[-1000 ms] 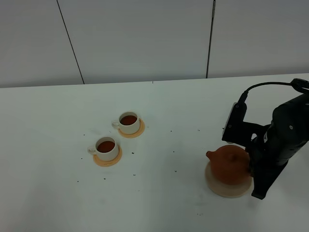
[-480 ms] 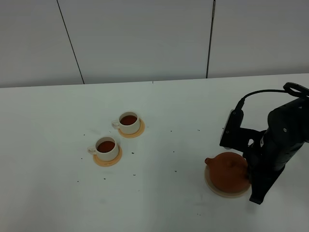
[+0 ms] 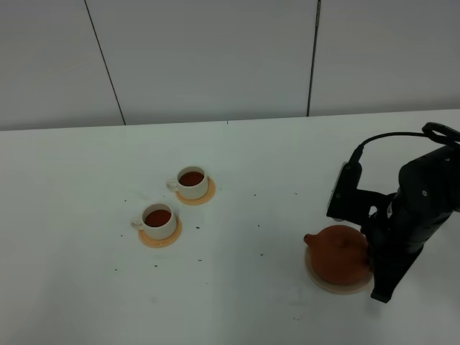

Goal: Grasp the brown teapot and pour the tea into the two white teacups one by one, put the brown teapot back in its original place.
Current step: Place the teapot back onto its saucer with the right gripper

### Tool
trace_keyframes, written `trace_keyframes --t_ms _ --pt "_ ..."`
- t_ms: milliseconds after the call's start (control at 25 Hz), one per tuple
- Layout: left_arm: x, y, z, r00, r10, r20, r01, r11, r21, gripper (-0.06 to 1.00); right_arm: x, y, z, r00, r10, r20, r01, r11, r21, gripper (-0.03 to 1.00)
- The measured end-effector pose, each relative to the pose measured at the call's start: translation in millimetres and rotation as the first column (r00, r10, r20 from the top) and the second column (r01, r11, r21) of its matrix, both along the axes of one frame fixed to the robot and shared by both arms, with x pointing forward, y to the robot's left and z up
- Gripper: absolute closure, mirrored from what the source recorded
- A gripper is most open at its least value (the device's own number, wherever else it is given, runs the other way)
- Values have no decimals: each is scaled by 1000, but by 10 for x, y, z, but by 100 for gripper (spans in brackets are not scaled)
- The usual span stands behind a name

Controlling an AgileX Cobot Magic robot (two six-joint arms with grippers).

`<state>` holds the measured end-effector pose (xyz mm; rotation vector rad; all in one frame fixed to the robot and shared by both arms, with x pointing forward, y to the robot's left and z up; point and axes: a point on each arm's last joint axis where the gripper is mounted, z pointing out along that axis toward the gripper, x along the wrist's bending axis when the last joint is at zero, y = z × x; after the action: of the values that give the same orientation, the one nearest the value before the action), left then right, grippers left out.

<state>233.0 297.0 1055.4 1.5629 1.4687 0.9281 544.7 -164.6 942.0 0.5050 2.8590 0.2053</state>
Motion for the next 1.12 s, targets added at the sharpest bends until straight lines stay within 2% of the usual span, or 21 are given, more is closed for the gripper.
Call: trace_keyframes --t_ms 1120 --pt "0 0 0 1000 0 0 0 1000 0 70 33 -31 -54 999 -44 -19 44 999 28 87"
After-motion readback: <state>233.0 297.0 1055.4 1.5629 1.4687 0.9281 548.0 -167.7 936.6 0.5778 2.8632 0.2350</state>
